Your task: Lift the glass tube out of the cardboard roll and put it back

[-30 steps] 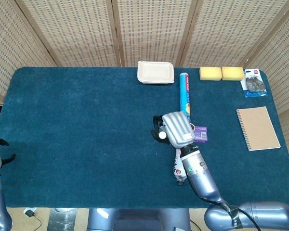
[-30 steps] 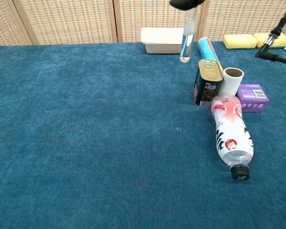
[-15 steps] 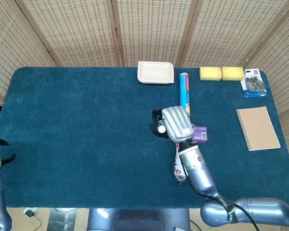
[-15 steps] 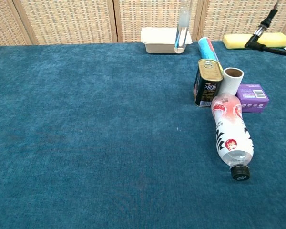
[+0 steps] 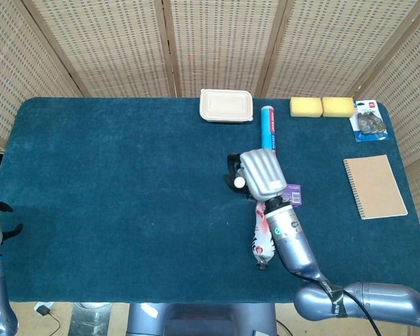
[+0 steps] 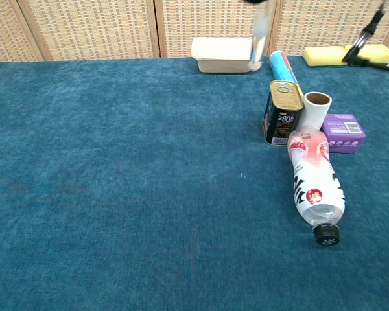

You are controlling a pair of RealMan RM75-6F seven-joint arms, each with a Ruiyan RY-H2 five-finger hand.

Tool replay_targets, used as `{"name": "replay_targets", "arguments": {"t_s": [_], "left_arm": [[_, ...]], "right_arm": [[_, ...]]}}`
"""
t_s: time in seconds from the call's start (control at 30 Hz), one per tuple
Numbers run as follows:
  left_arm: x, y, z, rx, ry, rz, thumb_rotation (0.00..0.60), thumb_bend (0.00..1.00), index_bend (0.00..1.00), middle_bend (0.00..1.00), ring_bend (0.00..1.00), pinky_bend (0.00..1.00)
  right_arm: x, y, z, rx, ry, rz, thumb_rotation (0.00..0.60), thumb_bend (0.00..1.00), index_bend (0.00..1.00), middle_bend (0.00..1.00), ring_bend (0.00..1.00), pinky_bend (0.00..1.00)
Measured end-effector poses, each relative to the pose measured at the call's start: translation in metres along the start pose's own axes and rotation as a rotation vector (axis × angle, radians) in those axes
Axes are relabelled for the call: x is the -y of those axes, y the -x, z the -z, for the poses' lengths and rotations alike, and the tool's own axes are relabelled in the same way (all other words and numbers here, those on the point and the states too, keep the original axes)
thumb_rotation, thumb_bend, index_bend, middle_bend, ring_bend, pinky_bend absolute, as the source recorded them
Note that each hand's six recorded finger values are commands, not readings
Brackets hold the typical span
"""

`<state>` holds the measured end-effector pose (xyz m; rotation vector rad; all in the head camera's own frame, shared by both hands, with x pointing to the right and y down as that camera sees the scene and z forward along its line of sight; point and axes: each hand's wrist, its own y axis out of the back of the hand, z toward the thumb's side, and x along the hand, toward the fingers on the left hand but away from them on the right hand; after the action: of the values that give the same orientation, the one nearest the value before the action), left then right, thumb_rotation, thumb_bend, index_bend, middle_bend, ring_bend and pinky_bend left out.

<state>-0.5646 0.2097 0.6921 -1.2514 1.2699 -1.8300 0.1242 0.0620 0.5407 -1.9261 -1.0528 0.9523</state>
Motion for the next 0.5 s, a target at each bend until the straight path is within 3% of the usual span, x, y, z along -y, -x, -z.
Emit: {"name": "replay_targets", "arguments": {"t_s": [0.1,0.3,0.5], "left_arm": [[0.0,0.001,0.0,0.001,0.003,-0.001,0.6,0.15,0.47,0.43,0.24,0.33],[0.001,-0.001,0.0,-0.002,-0.002,0.005,0.6,0.15,0.47,0.43,0.24,0.33],[0.0,0.0,0.001,0.001,0.005,0.001,0.6,0.15,0.47,0.43,0.24,0.33]], "right_arm": [[0.019,-0.011,-0.011,-0.05,-0.002,-0.069,0.6,0.39,0.8,0.98,1.0,0.92],[0.032,0.004,0.011,-0.023,-0.096,-0.107,0.6,0.38,0.8,0.98,1.0,0.91],[0.04,-0.003,-0.018,-0.163,-0.134,-0.114,0.6,0.39,0.8,0.98,1.0,0.92]]}}
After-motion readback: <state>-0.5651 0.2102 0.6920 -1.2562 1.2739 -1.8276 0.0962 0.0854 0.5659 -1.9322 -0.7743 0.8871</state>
